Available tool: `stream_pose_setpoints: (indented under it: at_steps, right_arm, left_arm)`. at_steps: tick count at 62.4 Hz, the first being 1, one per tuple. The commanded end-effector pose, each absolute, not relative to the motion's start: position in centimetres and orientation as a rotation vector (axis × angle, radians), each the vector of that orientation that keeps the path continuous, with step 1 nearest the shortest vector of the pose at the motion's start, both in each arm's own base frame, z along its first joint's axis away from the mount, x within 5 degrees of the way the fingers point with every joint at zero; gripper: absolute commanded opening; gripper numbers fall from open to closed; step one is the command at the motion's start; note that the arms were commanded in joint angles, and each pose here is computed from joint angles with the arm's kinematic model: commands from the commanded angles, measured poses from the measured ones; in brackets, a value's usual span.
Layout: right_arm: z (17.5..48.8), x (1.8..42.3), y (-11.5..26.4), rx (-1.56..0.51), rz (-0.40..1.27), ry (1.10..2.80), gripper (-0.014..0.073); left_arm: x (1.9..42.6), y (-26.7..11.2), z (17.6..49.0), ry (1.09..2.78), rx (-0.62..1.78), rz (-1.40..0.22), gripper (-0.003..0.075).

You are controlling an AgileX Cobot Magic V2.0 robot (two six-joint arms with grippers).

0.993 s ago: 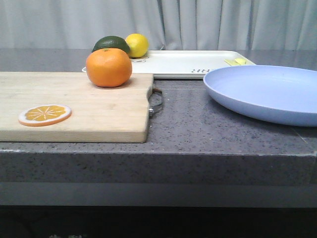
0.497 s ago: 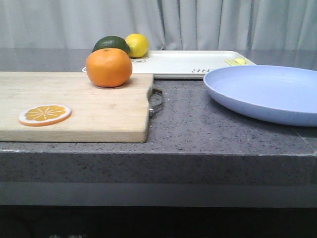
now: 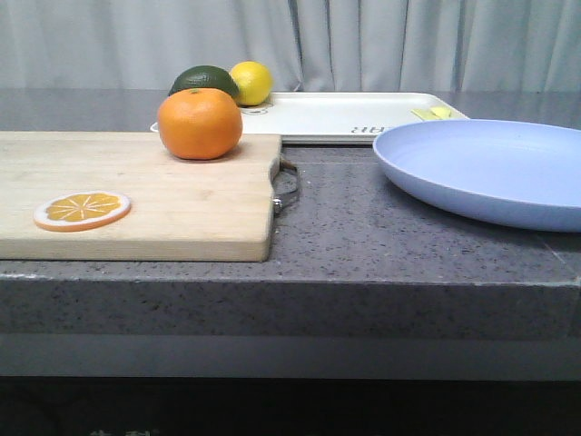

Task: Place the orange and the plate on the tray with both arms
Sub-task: 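Lower the left gripper over the orange on the cutting board, then close the left gripper on the orange and lift it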

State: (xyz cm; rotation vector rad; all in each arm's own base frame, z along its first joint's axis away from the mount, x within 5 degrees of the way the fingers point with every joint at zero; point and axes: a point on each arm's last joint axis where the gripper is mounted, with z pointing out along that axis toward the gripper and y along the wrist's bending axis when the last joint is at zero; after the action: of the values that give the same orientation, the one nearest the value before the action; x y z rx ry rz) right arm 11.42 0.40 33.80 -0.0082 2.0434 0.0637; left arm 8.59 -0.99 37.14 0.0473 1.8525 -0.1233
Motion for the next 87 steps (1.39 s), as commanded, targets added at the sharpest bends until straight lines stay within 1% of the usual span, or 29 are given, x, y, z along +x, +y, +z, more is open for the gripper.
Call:
stream_pose_setpoints:
  at_steps: [1, 2, 3, 4, 5, 7, 8, 10, 14, 26, 35, 44, 53, 71, 87]
  right_arm:
    - [35.2, 11.8, 0.3, -0.01, 0.042, 1.958, 0.0391]
    - [35.2, 11.8, 0.3, -0.01, 0.042, 1.957, 0.0433]
    - [35.2, 11.8, 0.3, -0.01, 0.042, 1.957, 0.0474]
    - [35.2, 11.8, 0.3, -0.01, 0.042, 1.957, 0.0531]
    - [35.2, 11.8, 0.3, -0.01, 0.042, 1.957, 0.0566]
    - [35.2, 11.8, 0.3, -0.01, 0.042, 1.957, 0.0638]
    - [35.2, 11.8, 0.3, -0.01, 0.042, 1.958, 0.0662]
    - [35.2, 11.8, 0.3, -0.01, 0.042, 1.959, 0.0659]
    - [35.2, 11.7, 0.3, -0.008, 0.051, 1.964, 0.064]
    - [35.0, 11.7, 0.3, -0.01, 0.055, 1.987, 0.0632]
    - [34.9, 11.6, 0.5, -0.026, 0.064, 1.999, 0.0632]
    - [34.9, 11.6, 0.7, -0.044, 0.074, 1.999, 0.0632]
    - [34.9, 11.6, 0.7, -0.044, 0.074, 1.999, 0.0632]
    - [34.9, 11.6, 0.7, -0.044, 0.074, 2.0, 0.0632]
    - [34.9, 11.6, 0.7, -0.044, 0.074, 2.0, 0.0632]
  left_arm:
    - [9.1, -1.0, 38.5, 1.771, 0.036, -0.127, 0.0265]
    - [9.1, -1.0, 38.4, 1.773, 0.036, -0.127, 0.0301]
    - [9.2, -1.0, 38.4, 1.775, 0.035, -0.127, 0.0356]
    - [9.3, -1.0, 38.4, 1.778, 0.035, -0.127, 0.0393]
    - [9.4, -1.0, 38.4, 1.779, 0.035, -0.127, 0.0447]
    - [9.5, -1.0, 38.3, 1.783, 0.037, -0.136, 0.0528]
    - [9.5, -1.1, 38.3, 1.784, 0.041, -0.143, 0.0555]
    - [9.8, -1.3, 38.3, 1.787, 0.053, -0.157, 0.061]
    - [10.1, -1.8, 38.2, 1.796, 0.093, -0.189, 0.0653]
    - [12.0, -4.2, 37.6, 1.826, 0.303, -0.276, 0.0651]
    - [14.3, -6.8, 37.3, 1.843, 0.435, -0.318, 0.0651]
    - [17.2, -9.8, 36.9, 1.903, 0.53, -0.358, 0.0651]
    - [20.7, -12.5, 36.5, 1.961, 0.575, -0.366, 0.0651]
    - [27.4, -16.5, 34.9, 2.07, 0.59, -0.369, 0.0651]
    - [31.9, -19.1, 32.8, 2.143, 0.611, -0.357, 0.0651]
